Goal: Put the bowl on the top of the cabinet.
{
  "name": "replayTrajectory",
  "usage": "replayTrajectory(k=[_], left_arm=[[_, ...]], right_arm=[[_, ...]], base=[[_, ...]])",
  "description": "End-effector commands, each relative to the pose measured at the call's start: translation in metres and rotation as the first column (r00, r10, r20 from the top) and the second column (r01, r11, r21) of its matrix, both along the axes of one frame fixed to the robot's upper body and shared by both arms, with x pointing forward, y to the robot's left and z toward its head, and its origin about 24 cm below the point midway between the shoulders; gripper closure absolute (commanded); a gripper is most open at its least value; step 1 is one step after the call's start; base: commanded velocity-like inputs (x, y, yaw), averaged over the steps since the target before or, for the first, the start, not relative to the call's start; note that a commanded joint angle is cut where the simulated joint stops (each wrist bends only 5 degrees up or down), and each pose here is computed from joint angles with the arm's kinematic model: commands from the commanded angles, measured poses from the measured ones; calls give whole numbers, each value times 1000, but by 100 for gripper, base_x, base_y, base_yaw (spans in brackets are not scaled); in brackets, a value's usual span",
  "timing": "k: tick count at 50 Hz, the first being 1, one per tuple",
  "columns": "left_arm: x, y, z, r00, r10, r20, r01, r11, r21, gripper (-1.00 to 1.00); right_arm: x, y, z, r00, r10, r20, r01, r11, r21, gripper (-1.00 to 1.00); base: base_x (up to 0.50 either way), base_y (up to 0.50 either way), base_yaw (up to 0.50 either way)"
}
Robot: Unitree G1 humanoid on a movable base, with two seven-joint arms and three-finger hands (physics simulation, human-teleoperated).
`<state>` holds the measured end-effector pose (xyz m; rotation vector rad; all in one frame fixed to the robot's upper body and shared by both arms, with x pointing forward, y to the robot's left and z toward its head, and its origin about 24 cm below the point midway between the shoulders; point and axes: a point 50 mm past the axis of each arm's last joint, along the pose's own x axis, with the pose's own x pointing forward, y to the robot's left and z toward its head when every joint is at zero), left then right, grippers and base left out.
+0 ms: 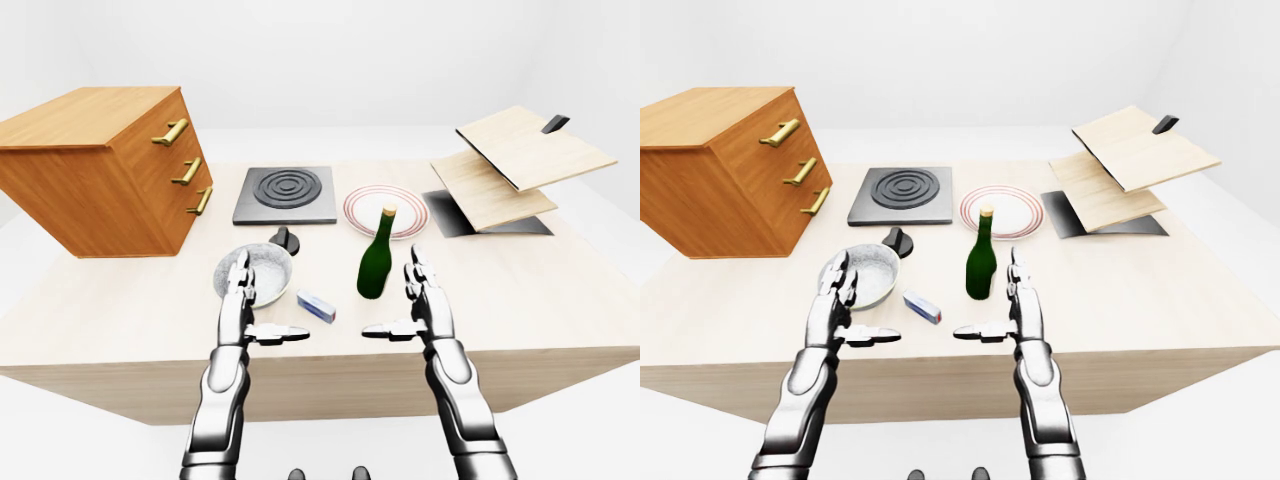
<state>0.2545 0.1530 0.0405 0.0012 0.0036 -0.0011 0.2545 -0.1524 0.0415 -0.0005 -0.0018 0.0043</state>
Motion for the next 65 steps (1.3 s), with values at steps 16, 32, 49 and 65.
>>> replayTrajectory(k=[16,32,49,65], left_arm=[[-8,11,20,990,42,137,-44,999,6,-100],[-45,25,98,868,174,466,-201,980,8,-100],[-56,25,110,839,179,514,-213,977,8,-100],[-53,24,109,842,171,511,-206,979,11,-100]], right_arm=[[-14,-3,30,984,3,178,8,998,-64,-100],[-37,-8,58,952,-66,299,120,978,-168,-100],[-43,-8,74,929,-64,366,149,967,-209,-100],[-46,-7,78,922,-59,383,149,967,-209,-100]], base=[[0,0,0],[0,0,0],[0,21,0],[0,50,0]])
